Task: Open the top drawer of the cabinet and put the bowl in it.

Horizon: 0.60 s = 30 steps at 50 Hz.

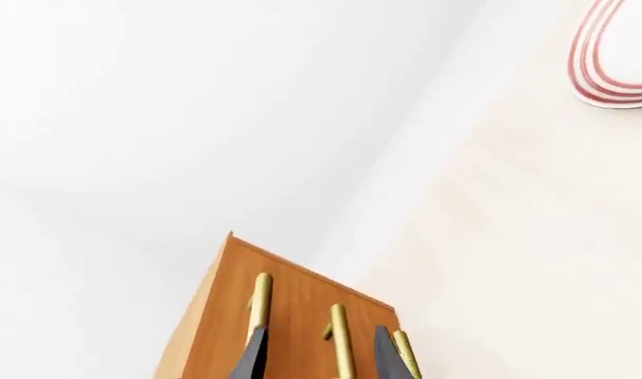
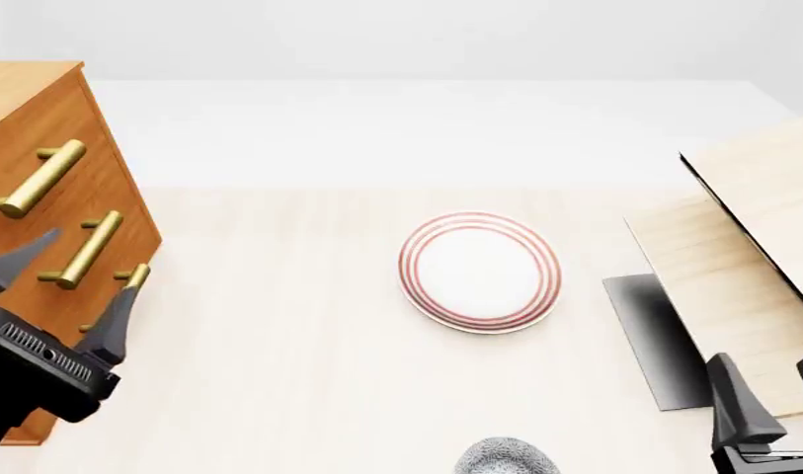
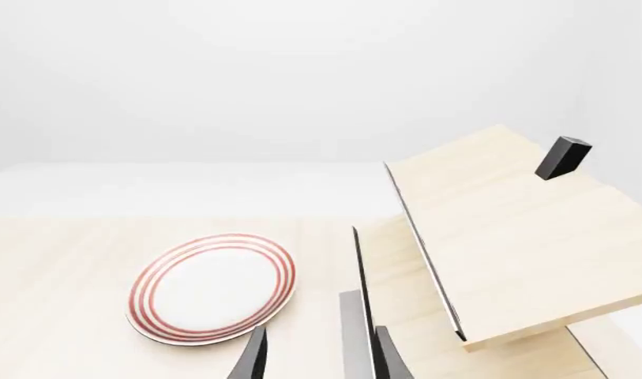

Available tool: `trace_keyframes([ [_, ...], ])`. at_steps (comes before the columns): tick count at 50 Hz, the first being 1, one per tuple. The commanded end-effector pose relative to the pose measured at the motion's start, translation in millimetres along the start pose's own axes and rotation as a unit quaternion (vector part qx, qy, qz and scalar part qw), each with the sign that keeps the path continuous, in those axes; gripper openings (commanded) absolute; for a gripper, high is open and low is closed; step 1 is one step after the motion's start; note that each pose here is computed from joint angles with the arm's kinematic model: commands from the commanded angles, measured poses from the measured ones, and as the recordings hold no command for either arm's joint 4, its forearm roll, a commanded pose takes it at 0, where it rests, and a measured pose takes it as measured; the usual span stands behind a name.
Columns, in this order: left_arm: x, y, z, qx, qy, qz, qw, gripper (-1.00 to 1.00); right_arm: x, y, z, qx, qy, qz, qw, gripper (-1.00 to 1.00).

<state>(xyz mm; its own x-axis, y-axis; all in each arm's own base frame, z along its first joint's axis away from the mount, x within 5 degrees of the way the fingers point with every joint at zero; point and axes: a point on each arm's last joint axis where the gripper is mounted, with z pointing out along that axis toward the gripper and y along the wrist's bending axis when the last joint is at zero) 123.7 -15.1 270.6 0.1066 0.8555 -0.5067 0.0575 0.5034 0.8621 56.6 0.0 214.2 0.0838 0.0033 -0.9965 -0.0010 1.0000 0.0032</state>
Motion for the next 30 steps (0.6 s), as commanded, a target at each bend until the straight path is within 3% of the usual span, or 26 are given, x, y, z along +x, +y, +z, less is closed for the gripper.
trace_keyframes([
  [1, -1.7, 8.3, 7.0, -0.020, 0.001, 0.056, 0.9982, 1.00, 0.1, 0.0, -0.1, 0.000, 0.000, -0.001, 1.0000, 1.00],
  [2, -1.3, 10.7, 7.4, -0.029, 0.003, 0.072, 0.9969, 1.00, 0.1, 0.0, -0.1, 0.000, 0.000, -0.001, 1.0000, 1.00],
  [12, 0.0, 14.4, 18.1, -0.037, 0.012, 0.116, 0.9925, 1.00, 0.1, 0.0, -0.1, 0.000, -0.001, 0.000, 1.0000, 1.00],
  [30, 10.1, 10.3, 38.3, -0.038, 0.031, 0.159, 0.9861, 1.00, 0.1, 0.0, -0.1, 0.000, -0.001, 0.000, 1.0000, 1.00],
])
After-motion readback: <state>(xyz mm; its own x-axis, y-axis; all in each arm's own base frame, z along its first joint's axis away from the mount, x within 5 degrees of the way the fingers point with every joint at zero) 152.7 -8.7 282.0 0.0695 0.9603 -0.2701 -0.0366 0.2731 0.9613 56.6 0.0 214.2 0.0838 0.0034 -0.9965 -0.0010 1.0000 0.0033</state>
